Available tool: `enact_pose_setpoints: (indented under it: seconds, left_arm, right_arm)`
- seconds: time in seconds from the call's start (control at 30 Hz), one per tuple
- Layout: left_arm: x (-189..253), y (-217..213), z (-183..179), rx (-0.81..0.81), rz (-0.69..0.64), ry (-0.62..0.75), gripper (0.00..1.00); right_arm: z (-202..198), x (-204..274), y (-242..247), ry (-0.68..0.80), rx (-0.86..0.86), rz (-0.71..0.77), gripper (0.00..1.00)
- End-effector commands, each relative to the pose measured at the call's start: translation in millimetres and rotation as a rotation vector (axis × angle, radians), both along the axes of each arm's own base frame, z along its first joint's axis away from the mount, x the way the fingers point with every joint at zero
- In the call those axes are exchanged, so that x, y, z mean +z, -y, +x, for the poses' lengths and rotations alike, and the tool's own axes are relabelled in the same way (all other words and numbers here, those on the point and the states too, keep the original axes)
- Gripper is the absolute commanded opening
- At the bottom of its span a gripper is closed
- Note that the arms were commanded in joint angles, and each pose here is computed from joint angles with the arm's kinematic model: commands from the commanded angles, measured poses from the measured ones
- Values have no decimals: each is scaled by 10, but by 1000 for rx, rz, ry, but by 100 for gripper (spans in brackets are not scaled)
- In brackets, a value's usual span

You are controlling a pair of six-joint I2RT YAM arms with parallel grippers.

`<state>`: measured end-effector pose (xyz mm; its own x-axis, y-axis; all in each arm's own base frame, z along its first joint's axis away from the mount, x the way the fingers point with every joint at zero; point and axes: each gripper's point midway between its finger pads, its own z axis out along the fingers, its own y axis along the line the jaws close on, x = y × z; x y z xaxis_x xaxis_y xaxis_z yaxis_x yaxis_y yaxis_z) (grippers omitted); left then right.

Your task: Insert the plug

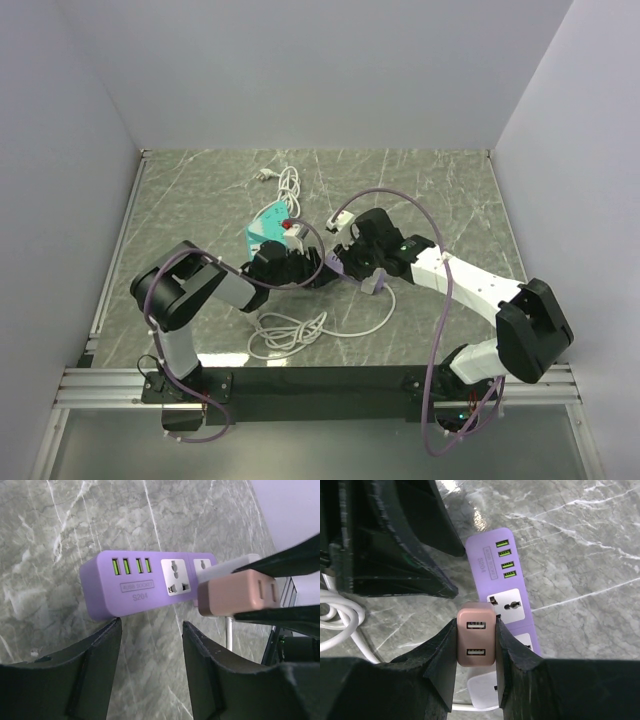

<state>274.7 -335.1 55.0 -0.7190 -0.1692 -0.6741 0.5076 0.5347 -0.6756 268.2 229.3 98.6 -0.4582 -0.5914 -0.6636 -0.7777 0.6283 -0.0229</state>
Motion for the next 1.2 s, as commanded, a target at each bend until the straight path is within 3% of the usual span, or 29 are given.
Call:
enact_pose_setpoints:
  seconds: [0.0, 0.27, 0.73, 1.17]
  left_arm:
    - [131, 109, 102, -3, -54, 27, 57]
    - [99, 81, 218, 32, -61, 13, 57]
    - [50, 43, 463, 109, -76, -41, 59]
    - [-98, 5, 697, 185, 44, -50, 57]
  right_arm:
    - [146, 130, -59, 70, 23, 24, 0]
    - [258, 120, -12, 102, 4, 34, 0]
    - [331, -38, 6, 34, 16, 2, 0]
    - [299, -168, 209, -3, -19, -110, 0]
